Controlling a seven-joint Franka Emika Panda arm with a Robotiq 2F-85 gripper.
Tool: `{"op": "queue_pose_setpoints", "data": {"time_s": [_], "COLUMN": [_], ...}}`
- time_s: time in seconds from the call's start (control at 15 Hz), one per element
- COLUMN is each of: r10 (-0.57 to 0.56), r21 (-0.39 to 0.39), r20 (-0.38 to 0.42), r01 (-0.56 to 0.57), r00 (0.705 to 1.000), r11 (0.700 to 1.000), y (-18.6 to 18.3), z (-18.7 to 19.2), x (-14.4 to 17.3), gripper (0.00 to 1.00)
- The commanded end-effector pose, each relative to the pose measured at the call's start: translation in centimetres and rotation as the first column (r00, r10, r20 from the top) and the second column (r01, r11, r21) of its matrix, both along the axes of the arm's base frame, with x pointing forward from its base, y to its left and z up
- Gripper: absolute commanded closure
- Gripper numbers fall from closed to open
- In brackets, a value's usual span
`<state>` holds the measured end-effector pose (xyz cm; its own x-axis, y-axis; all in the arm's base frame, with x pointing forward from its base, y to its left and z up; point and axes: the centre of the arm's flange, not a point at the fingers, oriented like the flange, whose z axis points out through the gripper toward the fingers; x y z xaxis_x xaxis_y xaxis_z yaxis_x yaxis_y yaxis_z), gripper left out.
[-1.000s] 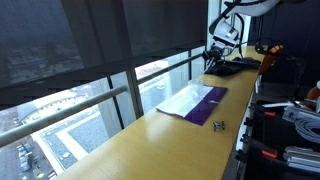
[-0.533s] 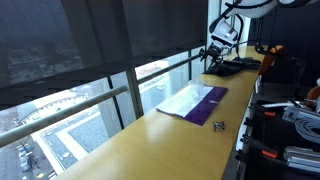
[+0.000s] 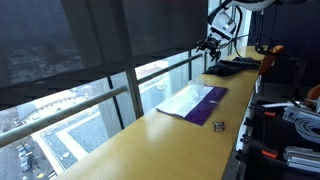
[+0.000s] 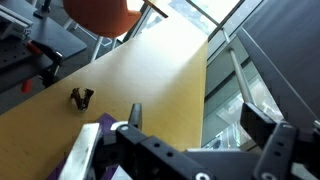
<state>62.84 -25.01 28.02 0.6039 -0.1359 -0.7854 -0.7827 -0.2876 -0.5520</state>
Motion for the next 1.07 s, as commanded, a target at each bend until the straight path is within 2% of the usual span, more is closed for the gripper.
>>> {"op": "queue_pose_setpoints", "data": {"time_s": [0.0,0.13,0.27,0.47,0.73,1.0], "r10": [0.105,0.185,0.27,0.399,0.564,0.706], "r21": [-0.139,-0.217,-0.301,-0.438,-0.594,-0.714], "r20": [0.099,0.131,0.152,0.145,0.094,0.016], "r01": [-0.091,-0.154,-0.216,-0.302,-0.408,-0.486], "r00": [0.99,0.974,0.951,0.905,0.82,0.708], "r11": [0.986,0.964,0.929,0.847,0.693,0.504], "y": [3.9,5.6,7.0,8.9,10.2,10.0], "z": [5.4,7.4,9.1,10.9,11.7,10.1], "x": [-2.2,-2.7,-2.7,-3.1,-4.4,-5.4], "gripper": [0.0,0.0,0.0,0.0,0.0,0.0]}}
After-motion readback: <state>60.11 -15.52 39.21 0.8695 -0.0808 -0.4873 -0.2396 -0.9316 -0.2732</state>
